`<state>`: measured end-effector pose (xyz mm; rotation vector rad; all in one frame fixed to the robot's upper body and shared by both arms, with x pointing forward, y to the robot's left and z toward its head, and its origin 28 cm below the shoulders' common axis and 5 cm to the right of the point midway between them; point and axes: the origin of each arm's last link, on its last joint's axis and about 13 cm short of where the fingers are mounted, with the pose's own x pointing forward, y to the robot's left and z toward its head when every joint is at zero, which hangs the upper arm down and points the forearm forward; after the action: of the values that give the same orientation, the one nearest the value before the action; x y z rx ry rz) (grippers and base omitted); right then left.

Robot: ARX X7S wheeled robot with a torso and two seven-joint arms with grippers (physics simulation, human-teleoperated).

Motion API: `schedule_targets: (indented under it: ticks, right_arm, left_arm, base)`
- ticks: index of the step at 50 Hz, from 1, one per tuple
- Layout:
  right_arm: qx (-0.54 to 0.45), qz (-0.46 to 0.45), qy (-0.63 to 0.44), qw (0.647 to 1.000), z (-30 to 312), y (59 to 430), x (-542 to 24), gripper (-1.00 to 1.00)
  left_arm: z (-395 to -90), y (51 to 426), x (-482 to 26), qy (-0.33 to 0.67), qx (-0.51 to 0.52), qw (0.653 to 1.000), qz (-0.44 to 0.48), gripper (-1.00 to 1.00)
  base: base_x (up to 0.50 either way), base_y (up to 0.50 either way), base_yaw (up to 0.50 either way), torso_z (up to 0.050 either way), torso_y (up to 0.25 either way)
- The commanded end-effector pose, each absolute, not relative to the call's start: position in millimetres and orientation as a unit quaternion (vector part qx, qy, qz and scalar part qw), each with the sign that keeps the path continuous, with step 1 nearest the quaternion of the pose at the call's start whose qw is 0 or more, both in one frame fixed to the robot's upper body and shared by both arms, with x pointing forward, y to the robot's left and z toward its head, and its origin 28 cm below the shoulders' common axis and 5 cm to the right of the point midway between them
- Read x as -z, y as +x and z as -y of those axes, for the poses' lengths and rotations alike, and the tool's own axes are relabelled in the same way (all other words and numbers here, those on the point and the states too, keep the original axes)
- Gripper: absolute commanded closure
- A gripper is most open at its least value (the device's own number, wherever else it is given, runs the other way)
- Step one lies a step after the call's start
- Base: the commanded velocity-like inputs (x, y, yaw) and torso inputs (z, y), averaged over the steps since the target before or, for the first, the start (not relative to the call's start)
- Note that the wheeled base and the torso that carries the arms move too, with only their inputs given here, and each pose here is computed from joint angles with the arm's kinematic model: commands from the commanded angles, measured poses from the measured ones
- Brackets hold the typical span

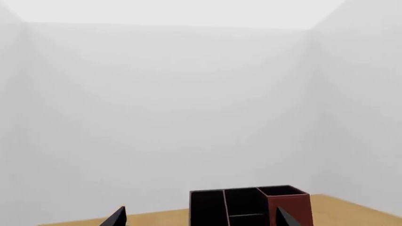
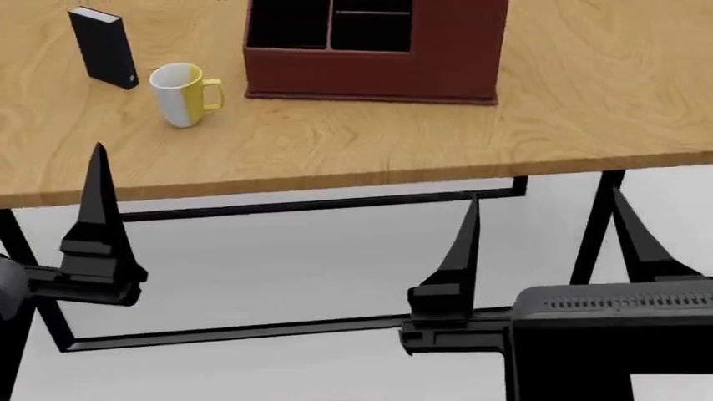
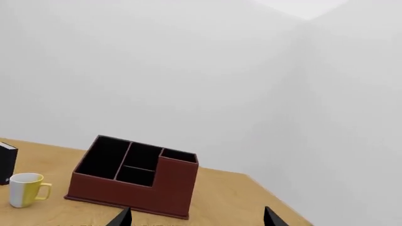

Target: Pick up the book and place it in the back compartment of the caddy.

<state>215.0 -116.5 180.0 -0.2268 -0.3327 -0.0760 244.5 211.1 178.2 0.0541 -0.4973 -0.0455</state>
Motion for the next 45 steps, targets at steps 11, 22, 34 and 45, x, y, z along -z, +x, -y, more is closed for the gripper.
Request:
schedule_targets:
  ticks: [11, 22, 34, 45]
  right_arm:
    - [0.035, 0.173, -0.112, 0.978, 115.7, 213.5, -183.2, -1.00]
    - [0.024, 0.175, -0.119, 0.977, 115.3, 212.9, -182.4, -1.00]
    - [0.022, 0.169, -0.123, 0.978, 114.4, 213.8, -182.5, -1.00]
    - [0.016, 0.172, -0.118, 0.978, 113.5, 212.7, -184.1, -1.00]
  left_arm:
    - [-212.4, 244.1, -181.6, 0.033, 0.015, 0.967, 0.253, -1.00]
    - [-212.3, 244.7, -181.2, 0.032, 0.011, 0.966, 0.255, -1.00]
    - [-215.4, 245.5, -183.6, 0.034, 0.001, 0.965, 0.259, -1.00]
    - [-216.1, 244.8, -184.9, 0.036, -0.003, 0.964, 0.262, -1.00]
  base:
    - [-0.02, 0.00, -0.30, 0.000, 0.000]
    - [0.34, -0.06, 0.00, 0.000, 0.000]
    - [0.49, -0.09, 0.00, 0.000, 0.000]
    - [0.49, -0.09, 0.00, 0.000, 0.001]
